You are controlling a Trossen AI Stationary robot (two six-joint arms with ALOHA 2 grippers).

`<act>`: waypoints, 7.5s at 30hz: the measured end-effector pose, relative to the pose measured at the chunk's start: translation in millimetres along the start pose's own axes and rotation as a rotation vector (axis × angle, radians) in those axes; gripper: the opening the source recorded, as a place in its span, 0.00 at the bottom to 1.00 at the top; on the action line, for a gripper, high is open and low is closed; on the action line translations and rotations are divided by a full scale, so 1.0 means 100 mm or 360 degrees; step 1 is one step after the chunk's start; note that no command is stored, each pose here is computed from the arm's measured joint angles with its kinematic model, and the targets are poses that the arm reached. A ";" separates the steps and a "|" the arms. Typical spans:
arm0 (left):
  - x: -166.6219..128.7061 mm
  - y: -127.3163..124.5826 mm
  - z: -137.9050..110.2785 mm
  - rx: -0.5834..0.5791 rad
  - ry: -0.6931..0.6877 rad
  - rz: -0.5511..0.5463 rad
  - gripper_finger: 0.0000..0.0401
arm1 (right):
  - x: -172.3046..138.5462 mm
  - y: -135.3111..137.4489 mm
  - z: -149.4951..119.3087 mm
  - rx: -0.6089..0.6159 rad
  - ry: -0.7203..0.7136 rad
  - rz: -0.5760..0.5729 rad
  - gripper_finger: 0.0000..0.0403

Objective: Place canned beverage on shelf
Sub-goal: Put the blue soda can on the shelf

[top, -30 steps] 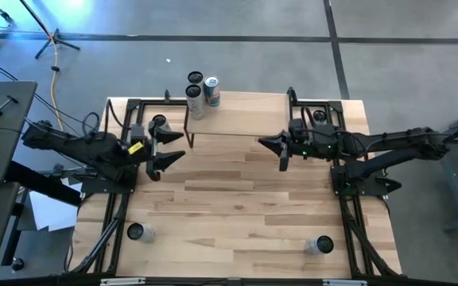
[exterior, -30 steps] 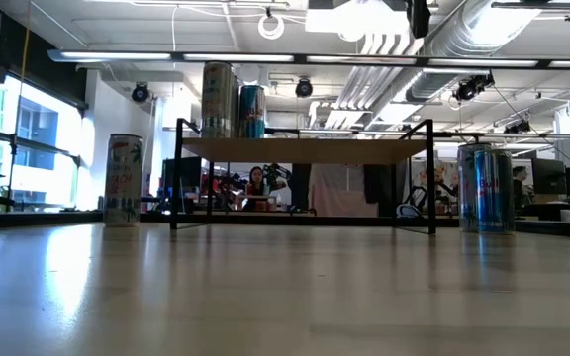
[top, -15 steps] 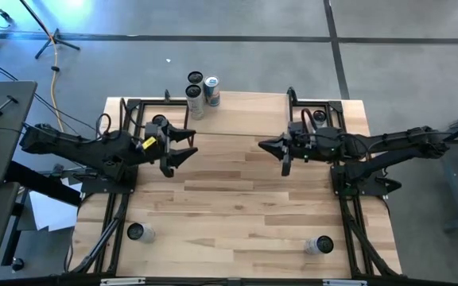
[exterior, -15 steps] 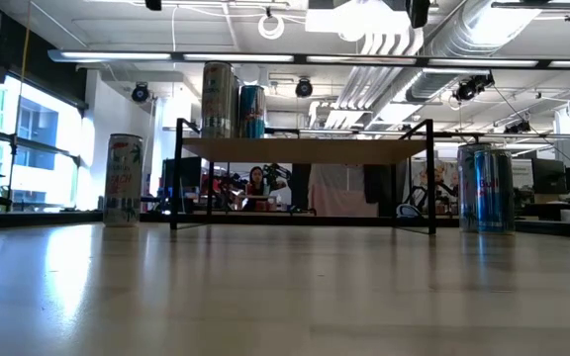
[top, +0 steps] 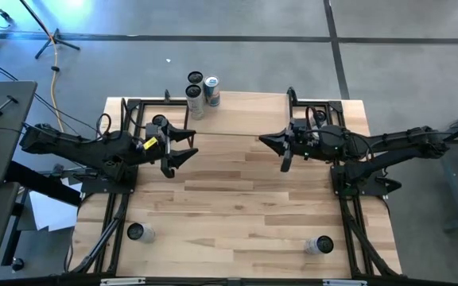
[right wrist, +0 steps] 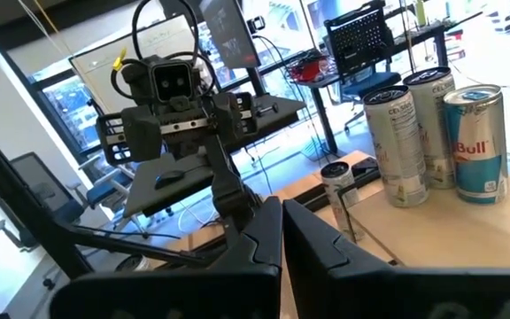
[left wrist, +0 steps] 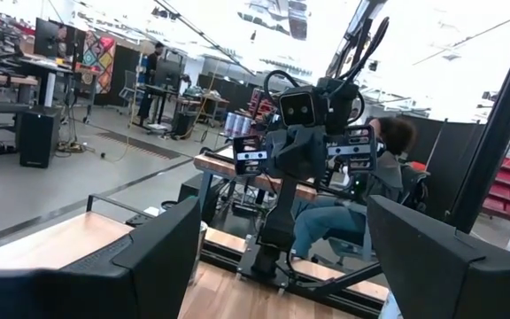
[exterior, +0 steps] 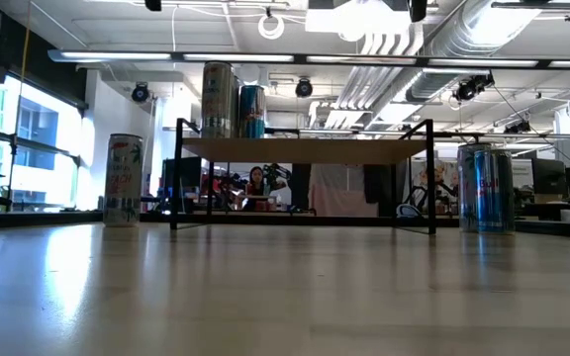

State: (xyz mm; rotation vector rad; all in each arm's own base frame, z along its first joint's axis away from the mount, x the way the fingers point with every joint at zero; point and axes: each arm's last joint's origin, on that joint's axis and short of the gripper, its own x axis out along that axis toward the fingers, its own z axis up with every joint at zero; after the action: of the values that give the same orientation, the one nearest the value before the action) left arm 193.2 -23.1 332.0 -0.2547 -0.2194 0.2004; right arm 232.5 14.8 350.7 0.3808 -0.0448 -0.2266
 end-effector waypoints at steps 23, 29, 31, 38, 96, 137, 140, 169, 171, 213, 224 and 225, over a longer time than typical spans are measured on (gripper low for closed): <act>0.00 0.00 0.00 -0.0053 0.0001 0.0001 0.74 | -0.01 -0.04 0.08 -0.0286 0.0172 -0.0288 0.36; 0.00 0.00 -0.01 -0.0048 0.0014 0.0005 0.74 | 0.00 0.01 0.21 -0.0446 0.0608 -0.0447 0.68; 0.00 0.00 -0.01 -0.0046 0.0018 0.0006 0.74 | 0.01 0.04 0.26 -0.0468 0.0673 -0.0466 0.74; 0.00 0.01 -0.05 -0.0020 0.0079 0.0020 0.74 | 0.01 0.12 0.43 -0.0329 0.0678 -0.0418 0.79; 0.00 0.01 -0.05 -0.0023 0.0071 0.0027 0.74 | -0.58 -1.84 -0.44 0.0659 0.1294 -0.2139 0.79; 0.00 0.01 -0.04 -0.0066 0.0071 0.0028 0.74 | -0.62 -1.89 -0.43 0.0795 0.1309 -0.2145 0.71; 0.00 0.01 -0.04 -0.0066 0.0071 0.0029 0.74 | -0.62 -1.89 -0.43 0.0798 0.1320 -0.2147 0.64; -0.20 0.04 0.20 -0.0135 -0.0082 -0.0043 0.74 | -0.95 -0.57 0.56 0.0506 0.1226 -0.0706 0.57; -0.20 0.04 0.20 -0.0135 -0.0082 -0.0042 0.74 | -0.93 -0.47 0.63 0.0463 0.1175 -0.0591 0.57; -0.08 0.01 0.04 -0.0216 0.0038 -0.0082 0.74 | -0.08 0.09 0.11 0.0233 0.0059 0.0191 0.57; -0.08 0.01 0.04 -0.0193 0.0038 -0.0079 0.74 | -0.08 0.09 0.11 0.0254 0.0073 0.0194 0.57; -0.08 0.01 0.04 -0.0176 0.0038 -0.0079 0.74 | -0.08 0.09 0.11 0.0259 0.0073 0.0195 0.57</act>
State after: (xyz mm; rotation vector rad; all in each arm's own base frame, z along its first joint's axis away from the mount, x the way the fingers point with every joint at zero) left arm 184.7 -23.2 334.4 -0.3607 -0.2135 0.1359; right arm 225.6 20.5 364.1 0.5436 -0.0416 -0.0935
